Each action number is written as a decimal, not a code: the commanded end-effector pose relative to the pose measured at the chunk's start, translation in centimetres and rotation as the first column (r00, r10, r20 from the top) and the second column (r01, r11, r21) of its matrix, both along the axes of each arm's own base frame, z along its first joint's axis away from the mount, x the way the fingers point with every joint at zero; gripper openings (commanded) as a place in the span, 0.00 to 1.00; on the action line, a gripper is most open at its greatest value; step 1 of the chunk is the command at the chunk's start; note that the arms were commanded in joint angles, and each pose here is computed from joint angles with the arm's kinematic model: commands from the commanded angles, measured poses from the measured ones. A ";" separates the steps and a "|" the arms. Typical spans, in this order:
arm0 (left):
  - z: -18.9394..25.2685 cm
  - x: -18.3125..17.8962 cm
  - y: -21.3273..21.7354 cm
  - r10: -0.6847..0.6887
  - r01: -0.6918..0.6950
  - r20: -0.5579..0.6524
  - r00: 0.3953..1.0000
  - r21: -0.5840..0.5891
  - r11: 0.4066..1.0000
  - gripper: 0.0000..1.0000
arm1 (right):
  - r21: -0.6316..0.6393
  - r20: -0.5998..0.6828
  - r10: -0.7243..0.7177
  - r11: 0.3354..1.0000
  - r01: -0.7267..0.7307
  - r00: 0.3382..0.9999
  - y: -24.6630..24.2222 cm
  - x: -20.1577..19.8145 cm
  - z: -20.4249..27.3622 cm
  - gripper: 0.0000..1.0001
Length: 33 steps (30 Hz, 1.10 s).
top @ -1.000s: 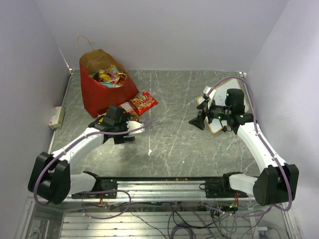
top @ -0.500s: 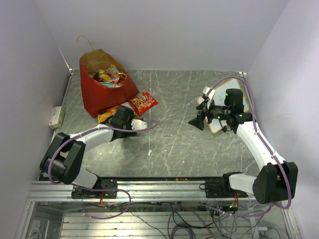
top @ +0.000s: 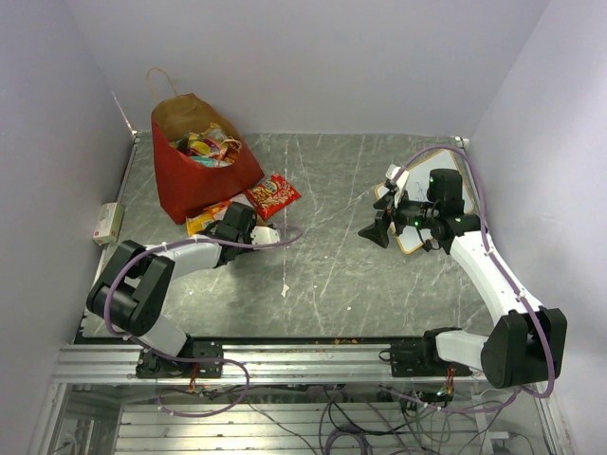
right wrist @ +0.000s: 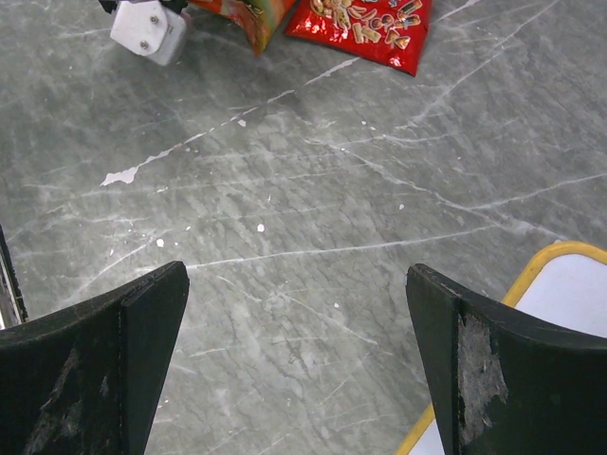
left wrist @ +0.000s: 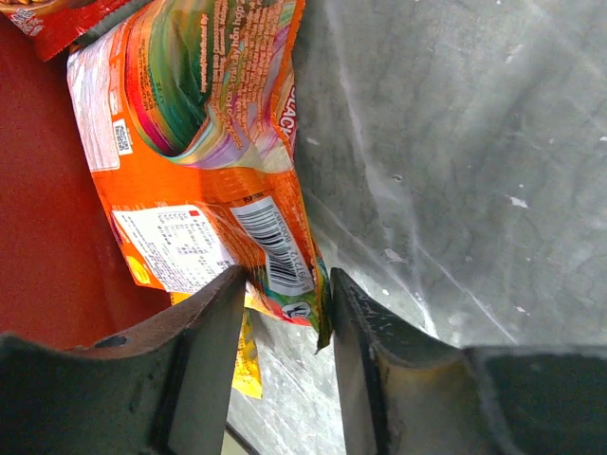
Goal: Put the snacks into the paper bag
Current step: Pick up the snack from the center of the board.
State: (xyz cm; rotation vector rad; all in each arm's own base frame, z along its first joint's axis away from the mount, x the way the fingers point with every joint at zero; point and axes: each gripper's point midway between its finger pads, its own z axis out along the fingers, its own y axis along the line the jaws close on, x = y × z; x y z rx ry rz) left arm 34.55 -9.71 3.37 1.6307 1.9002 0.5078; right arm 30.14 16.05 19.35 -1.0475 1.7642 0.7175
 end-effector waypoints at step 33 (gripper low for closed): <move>17.4 -8.1 -2.8 -0.224 0.204 -0.084 0.971 -0.193 0.960 0.07 | -0.024 0.005 -0.015 1.000 0.015 1.000 -0.5 0.5 -0.5 0.98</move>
